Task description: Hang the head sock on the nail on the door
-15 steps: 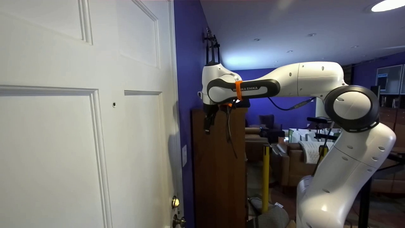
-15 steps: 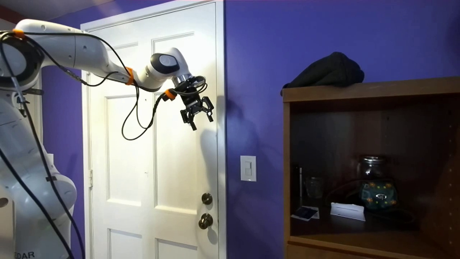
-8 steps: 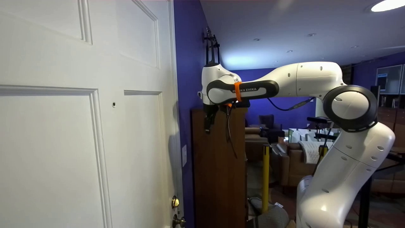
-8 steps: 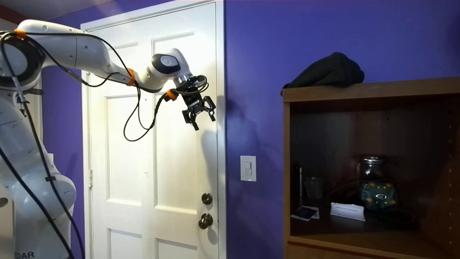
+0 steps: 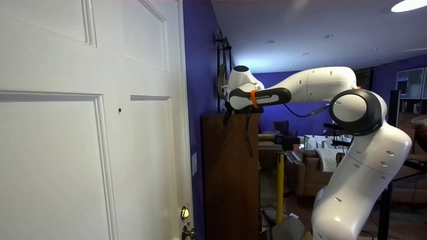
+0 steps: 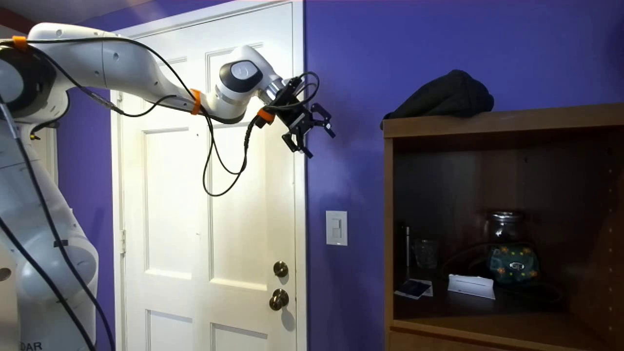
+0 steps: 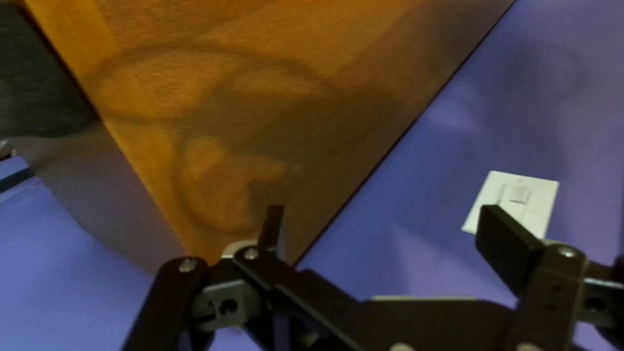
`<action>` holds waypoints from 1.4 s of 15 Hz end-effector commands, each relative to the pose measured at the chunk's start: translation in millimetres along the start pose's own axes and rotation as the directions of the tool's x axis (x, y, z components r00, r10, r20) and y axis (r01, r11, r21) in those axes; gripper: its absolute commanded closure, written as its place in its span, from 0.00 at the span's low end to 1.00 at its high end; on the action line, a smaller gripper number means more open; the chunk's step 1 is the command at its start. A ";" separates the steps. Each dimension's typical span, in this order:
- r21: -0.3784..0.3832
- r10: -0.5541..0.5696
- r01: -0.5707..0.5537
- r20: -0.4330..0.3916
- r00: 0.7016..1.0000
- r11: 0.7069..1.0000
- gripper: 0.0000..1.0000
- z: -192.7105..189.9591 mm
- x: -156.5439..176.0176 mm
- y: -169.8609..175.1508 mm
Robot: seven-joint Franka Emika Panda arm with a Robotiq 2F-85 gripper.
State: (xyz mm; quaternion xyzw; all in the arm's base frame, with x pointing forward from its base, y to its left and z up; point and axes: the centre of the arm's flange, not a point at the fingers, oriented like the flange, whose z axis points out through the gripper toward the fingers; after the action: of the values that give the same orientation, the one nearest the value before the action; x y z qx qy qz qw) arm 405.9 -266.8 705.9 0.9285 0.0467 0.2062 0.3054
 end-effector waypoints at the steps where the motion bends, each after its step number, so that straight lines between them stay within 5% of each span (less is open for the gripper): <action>1: -0.071 0.074 -0.079 -0.070 0.995 0.994 0.00 3.3 -9.4 58.0; 9: -0.105 0.126 -0.131 -0.060 0.990 0.986 0.00 6.9 -18.4 67.8; 21: -0.255 0.404 -0.383 0.034 0.914 0.888 0.00 26.7 -39.4 184.3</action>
State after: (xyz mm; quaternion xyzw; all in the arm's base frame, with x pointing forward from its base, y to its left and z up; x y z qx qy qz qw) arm 364.3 -414.4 767.9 0.8814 -0.1499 0.2439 0.3758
